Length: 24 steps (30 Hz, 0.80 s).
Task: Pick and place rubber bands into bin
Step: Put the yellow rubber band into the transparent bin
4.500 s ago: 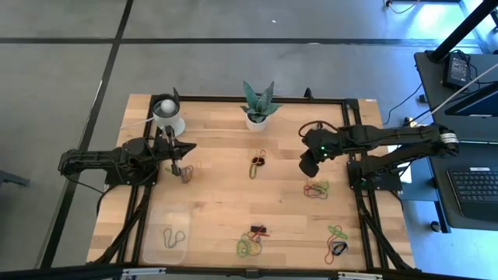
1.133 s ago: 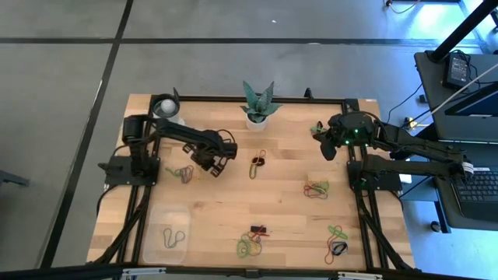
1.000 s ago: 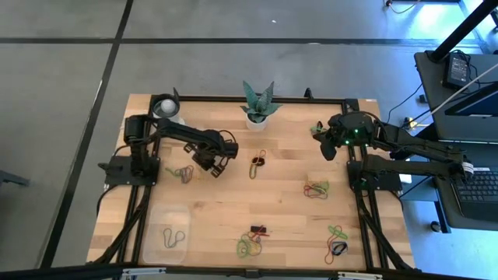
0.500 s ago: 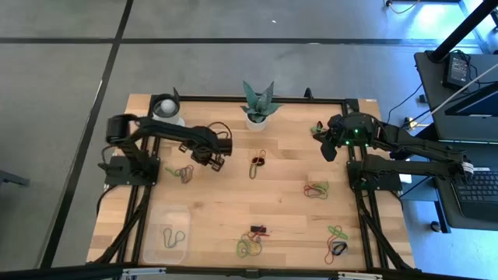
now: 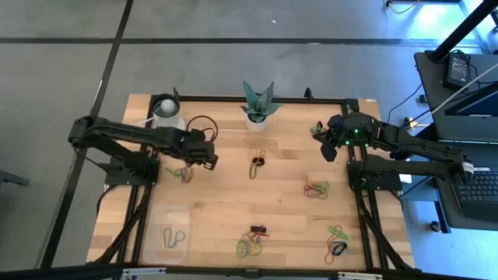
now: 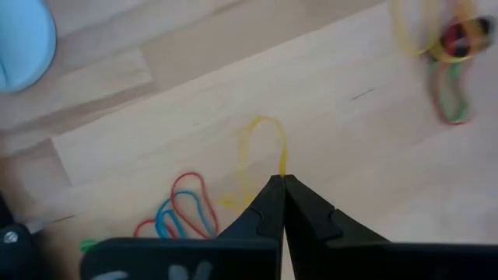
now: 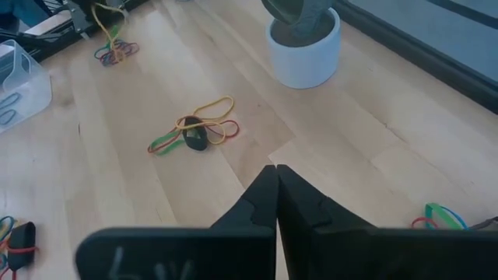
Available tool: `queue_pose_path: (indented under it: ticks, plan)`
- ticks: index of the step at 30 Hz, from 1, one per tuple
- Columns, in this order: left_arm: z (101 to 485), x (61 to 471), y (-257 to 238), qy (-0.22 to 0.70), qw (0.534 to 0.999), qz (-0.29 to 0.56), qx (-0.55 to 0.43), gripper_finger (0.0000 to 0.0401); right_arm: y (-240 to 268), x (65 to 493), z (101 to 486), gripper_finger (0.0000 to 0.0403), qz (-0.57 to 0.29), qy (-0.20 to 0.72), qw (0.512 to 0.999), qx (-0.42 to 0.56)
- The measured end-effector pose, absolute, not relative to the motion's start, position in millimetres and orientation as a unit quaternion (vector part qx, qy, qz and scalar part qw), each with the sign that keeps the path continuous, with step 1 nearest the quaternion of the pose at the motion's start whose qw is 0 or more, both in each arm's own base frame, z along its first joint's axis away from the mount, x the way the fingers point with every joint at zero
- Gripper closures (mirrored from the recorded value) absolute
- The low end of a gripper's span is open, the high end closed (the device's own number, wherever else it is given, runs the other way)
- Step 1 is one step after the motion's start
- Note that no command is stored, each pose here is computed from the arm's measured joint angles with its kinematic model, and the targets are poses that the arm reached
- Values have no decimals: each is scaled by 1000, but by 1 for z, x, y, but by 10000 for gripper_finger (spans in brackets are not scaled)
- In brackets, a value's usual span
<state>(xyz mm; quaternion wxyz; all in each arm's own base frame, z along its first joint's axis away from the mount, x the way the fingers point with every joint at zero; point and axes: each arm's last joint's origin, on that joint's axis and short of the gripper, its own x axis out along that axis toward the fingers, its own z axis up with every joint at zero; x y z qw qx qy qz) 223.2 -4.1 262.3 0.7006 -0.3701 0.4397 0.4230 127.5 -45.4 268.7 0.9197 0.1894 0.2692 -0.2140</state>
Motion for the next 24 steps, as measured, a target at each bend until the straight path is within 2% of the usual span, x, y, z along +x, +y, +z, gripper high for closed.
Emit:
queue_pose_path:
  ticks: [8, 12, 18, 24]
  plan:
    - [286, 202, -21, 404, 760, 378, -340, 400, -44, 128, 268, 398, -198, 268, 915, 227]
    - [292, 194, -32, 426, 797, 318, -286, 400, -40, 129, 268, 398, -190, 270, 911, 247]
    - [308, 190, -51, 471, 822, 194, -255, 400, -39, 135, 263, 398, -205, 284, 900, 259]
    - [339, 184, -74, 464, 850, 92, -234, 400, -42, 148, 253, 398, -226, 314, 877, 284]
